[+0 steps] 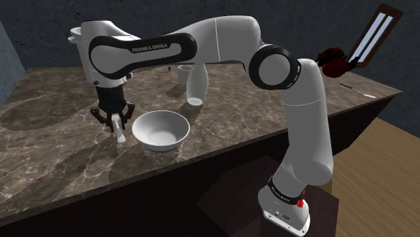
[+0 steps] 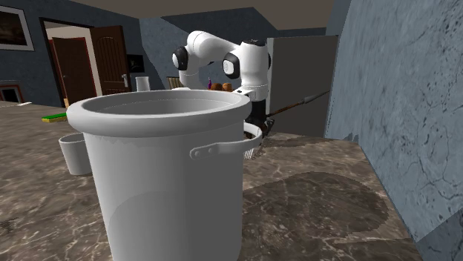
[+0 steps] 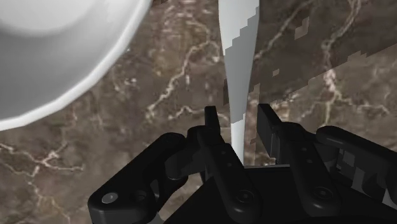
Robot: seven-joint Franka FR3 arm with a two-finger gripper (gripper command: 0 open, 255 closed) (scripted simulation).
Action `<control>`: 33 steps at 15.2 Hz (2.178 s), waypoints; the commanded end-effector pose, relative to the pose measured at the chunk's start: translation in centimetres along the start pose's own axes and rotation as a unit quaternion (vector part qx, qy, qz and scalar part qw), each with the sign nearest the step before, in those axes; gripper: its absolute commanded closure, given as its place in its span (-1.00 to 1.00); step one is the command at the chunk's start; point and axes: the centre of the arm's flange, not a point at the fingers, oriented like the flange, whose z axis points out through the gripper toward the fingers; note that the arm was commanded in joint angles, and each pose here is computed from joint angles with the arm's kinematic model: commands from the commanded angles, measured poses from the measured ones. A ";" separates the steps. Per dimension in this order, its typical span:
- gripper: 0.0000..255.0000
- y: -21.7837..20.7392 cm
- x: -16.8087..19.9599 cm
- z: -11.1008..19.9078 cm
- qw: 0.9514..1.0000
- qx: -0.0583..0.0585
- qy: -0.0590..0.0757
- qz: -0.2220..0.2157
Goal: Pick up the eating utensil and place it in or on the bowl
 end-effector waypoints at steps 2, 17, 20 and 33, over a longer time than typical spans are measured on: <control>1.00 0.0 0.0 0.0 1.000 0.000 0.000 0.000; 1.00 -0.1 -0.8 -5.7 1.000 0.000 0.000 0.000; 1.00 -0.1 -1.1 -7.3 1.000 0.000 0.000 0.000; 1.00 -0.2 -2.1 -14.1 1.000 0.000 0.000 0.000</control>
